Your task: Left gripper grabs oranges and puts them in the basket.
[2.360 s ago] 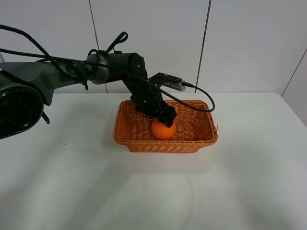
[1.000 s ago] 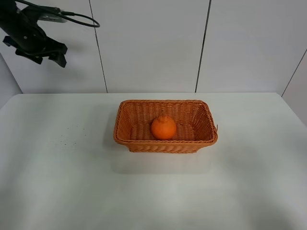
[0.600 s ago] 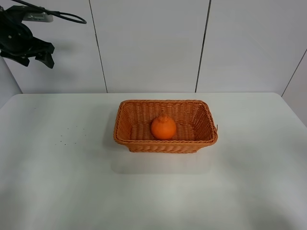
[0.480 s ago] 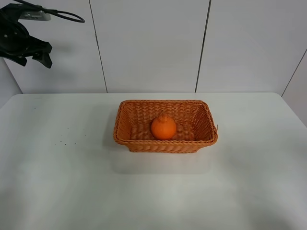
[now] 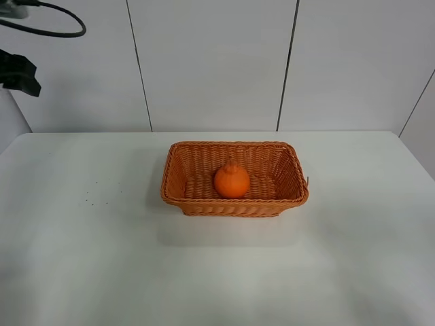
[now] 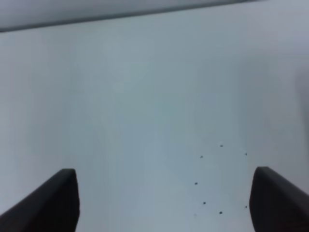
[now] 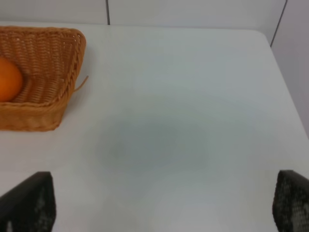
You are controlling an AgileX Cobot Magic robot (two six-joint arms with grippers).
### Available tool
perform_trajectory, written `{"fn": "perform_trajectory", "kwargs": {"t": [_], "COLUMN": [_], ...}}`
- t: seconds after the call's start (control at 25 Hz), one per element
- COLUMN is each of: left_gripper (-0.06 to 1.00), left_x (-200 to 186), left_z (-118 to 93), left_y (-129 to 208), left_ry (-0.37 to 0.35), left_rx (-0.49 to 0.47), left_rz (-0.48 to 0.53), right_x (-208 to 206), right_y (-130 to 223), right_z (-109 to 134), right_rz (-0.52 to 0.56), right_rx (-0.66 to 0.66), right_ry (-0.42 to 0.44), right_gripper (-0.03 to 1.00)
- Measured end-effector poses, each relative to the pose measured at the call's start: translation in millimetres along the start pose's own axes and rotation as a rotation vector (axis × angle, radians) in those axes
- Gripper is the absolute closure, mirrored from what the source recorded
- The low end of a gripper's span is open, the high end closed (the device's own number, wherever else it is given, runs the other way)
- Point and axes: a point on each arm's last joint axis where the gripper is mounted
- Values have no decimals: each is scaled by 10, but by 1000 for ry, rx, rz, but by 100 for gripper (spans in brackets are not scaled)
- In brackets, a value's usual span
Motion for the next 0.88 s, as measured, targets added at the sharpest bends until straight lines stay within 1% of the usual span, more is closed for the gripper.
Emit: {"fn": "perform_trajectory", "kwargs": {"t": [0.04,0.08,0.32,0.36,0.52,0.88], "left_gripper": [12,12,12,12,12,12], "left_x": [-198,-299,-796,-796,-1040,-1475], "left_z": [-16,-26,-92,-92,-136,-252], "left_y": [106,174,612,612,899,1648], "left_ry": [-8,-11,-25,-25,-32,-45], "left_rx": [7,10,15,15,15,5], "left_rz": [-49,-72,-157,-157,-202,-323], "right_x": [0,0,0,0,0,0], "right_y": [0,0,0,0,0,0], "right_z": [0,0,0,0,0,0], "right_rz": [0,0,0,0,0,0], "right_rx": [0,0,0,0,0,0], "right_ry": [0,0,0,0,0,0], "right_gripper": [27,27,27,27,27,27]}}
Point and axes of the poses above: a point on each arm's last joint axis where the gripper is mounted, x pointing out along that axis toward the gripper, z along the wrist's bending axis when the last joint is at zero, y = z × x, and after that the axes turned 5 degrees about -x, right-handed
